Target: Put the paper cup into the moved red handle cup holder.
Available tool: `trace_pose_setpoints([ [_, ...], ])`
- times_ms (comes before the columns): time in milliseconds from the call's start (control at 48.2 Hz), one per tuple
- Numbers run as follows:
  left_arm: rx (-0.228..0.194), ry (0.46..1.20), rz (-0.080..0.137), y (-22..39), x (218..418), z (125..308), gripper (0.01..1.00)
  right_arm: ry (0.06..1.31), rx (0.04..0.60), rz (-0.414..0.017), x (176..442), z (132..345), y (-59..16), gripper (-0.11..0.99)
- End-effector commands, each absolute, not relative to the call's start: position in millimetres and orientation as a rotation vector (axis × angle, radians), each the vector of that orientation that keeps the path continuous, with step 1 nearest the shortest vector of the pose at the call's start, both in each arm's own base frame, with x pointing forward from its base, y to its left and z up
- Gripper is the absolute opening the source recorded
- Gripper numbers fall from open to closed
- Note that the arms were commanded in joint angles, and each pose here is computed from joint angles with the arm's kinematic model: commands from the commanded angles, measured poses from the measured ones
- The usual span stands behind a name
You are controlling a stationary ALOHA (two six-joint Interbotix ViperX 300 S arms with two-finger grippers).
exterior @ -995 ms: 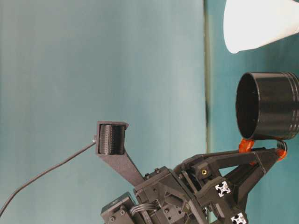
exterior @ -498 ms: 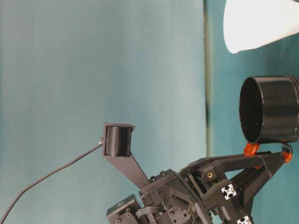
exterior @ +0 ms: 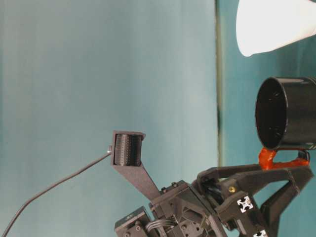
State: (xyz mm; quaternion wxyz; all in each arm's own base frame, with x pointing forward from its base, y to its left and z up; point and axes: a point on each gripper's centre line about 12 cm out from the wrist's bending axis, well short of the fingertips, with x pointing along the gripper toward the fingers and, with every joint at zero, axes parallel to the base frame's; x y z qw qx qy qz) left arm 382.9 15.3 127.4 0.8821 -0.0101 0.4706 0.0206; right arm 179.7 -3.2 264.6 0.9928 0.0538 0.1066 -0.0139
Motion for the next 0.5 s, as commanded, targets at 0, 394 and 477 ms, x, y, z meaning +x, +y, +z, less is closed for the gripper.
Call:
trace_pose_setpoints([
  [0, -0.016, 0.954, 0.04, 14.9, 385.4, 134.4, 0.955, 0.207, 0.116, -0.03, 181, 267, -3.5, -0.1],
  [394, 0.004, 0.956, 0.03, 14.1, 376.1, 154.9, 0.929, 0.207, 0.116, -0.03, 181, 267, -3.5, -0.1],
  [477, 0.024, 0.952, 0.021, 13.9, 367.8, 167.6, 0.929, 0.207, 0.117, -0.03, 181, 267, -3.5, -0.1],
])
